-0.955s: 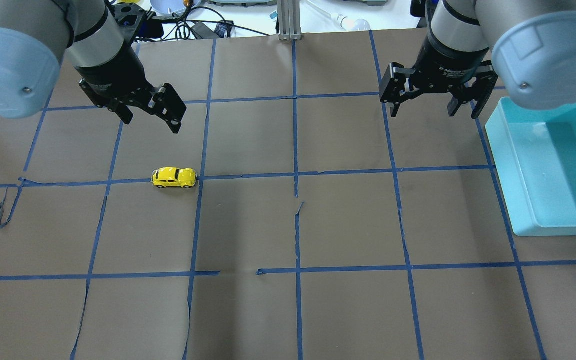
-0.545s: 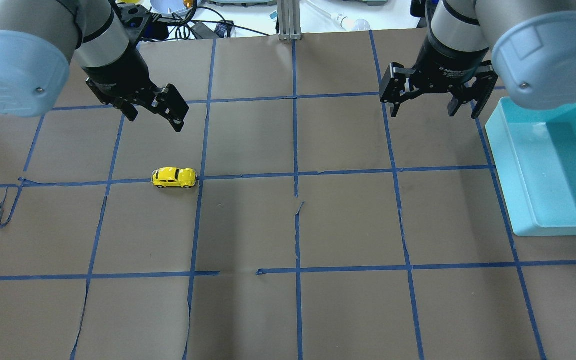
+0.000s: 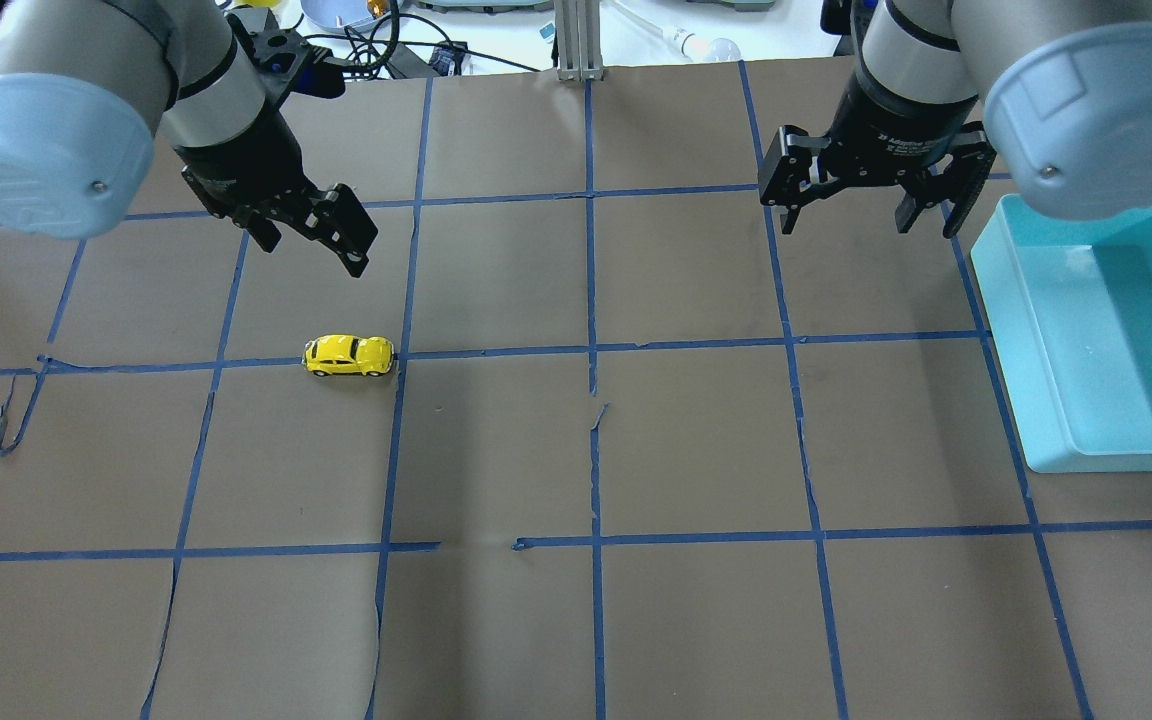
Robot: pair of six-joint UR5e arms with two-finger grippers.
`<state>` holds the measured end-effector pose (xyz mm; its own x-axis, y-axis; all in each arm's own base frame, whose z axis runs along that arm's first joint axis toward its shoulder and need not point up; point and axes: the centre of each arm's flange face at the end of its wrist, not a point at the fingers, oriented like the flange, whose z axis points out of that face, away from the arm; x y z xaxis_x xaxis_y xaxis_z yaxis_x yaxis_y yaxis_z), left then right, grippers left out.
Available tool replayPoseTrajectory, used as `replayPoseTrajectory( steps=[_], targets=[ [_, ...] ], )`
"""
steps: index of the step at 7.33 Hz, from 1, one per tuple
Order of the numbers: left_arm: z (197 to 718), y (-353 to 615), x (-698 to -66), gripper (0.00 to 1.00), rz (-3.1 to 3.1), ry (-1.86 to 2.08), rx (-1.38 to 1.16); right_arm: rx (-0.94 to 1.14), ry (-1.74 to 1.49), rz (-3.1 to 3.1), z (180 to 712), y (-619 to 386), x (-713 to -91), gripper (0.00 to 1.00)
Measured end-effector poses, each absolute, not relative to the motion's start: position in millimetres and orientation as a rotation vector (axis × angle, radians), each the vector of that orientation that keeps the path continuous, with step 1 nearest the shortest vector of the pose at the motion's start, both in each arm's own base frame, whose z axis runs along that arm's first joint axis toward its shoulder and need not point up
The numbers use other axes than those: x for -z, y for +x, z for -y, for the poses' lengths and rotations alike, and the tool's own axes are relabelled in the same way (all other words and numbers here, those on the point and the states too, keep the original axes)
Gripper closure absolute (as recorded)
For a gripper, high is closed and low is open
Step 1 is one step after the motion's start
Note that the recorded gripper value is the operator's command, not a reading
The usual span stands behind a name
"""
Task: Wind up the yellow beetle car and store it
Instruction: 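Lower the left gripper down onto the yellow toy beetle car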
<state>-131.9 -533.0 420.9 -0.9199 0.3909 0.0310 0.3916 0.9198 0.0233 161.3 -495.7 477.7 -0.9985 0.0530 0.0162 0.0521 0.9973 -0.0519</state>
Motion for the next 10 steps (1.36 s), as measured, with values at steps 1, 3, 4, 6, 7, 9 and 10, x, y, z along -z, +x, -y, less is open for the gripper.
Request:
replayPoseTrajectory(
  steps=[1,3,4,6,7,9,10],
  targets=[
    [542.2,-125.6,-394.5,0.0,3.027,-0.746,0.037,-0.08,-0.082,3.121,495.7,161.2,-477.7,0.0],
    [553.2,-105.0,-341.3,0.03,2.953,-1.001,0.001,-0.08,-0.082,3.122,495.7,161.2,-477.7,0.0],
    [553.2,-96.5,-322.1,0.03,2.908,-1.107,0.014,-0.08,-0.082,3.121,495.6,161.2,-477.8,0.0],
    [550.3,-89.1,-294.8,0.05,2.795,-1.345,0.059,-0.08,-0.082,3.121,495.6,161.3,-477.7,0.0],
    [553.3,-87.3,-286.8,0.06,2.714,-1.514,0.055,-0.08,-0.082,3.121,495.7,161.2,-477.7,0.0],
    [565.4,-82.4,-265.8,0.12,2.553,-1.81,0.031,-0.081,-0.082,3.121,495.7,161.2,-477.7,0.0],
    [570.8,-80.9,-252.4,0.12,2.488,-1.912,0.027,-0.08,-0.082,3.121,495.6,161.3,-477.7,0.0]
  ],
)
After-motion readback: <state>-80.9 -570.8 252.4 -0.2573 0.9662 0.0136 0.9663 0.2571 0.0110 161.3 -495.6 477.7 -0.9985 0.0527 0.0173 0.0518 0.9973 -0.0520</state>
